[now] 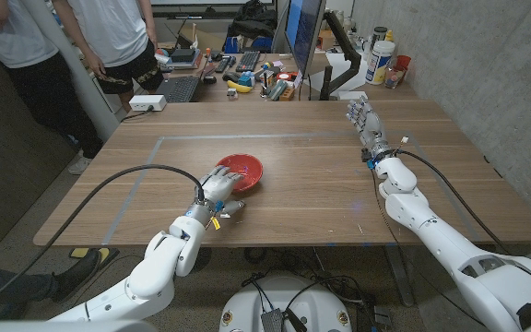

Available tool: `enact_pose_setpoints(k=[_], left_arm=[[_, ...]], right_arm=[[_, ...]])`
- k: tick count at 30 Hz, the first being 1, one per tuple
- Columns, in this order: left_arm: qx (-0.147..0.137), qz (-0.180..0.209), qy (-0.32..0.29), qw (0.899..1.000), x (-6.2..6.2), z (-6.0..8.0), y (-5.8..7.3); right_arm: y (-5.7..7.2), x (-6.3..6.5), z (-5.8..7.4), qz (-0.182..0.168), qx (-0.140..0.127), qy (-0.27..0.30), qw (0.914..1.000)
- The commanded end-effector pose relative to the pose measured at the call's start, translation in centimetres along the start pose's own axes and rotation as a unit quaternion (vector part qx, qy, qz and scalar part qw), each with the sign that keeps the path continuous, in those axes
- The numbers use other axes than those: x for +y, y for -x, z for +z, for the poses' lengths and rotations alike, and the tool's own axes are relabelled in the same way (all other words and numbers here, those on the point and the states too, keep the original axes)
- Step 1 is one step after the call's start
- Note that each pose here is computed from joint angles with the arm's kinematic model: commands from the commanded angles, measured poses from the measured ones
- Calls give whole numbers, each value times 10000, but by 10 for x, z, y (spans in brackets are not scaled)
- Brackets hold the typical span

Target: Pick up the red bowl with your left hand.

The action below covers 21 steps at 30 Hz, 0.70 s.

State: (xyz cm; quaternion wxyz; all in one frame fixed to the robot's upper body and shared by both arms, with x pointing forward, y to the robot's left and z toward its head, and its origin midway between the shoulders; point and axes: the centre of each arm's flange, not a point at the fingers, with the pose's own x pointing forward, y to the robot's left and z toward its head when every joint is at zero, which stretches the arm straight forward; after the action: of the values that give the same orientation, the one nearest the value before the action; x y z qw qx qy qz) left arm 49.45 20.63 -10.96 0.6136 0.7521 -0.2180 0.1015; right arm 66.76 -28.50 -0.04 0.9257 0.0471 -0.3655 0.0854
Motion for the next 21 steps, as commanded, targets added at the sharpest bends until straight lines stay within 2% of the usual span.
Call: enact_pose_setpoints(k=[1, 21], left_arm=[[-1, -2, 104, 9999, -4, 0, -6], [66, 105, 104, 9999, -6, -3, -10]], right_arm=[[2, -4, -2, -60, 9, -10, 10000], [-1, -2, -8, -87, 29, -72, 9999]])
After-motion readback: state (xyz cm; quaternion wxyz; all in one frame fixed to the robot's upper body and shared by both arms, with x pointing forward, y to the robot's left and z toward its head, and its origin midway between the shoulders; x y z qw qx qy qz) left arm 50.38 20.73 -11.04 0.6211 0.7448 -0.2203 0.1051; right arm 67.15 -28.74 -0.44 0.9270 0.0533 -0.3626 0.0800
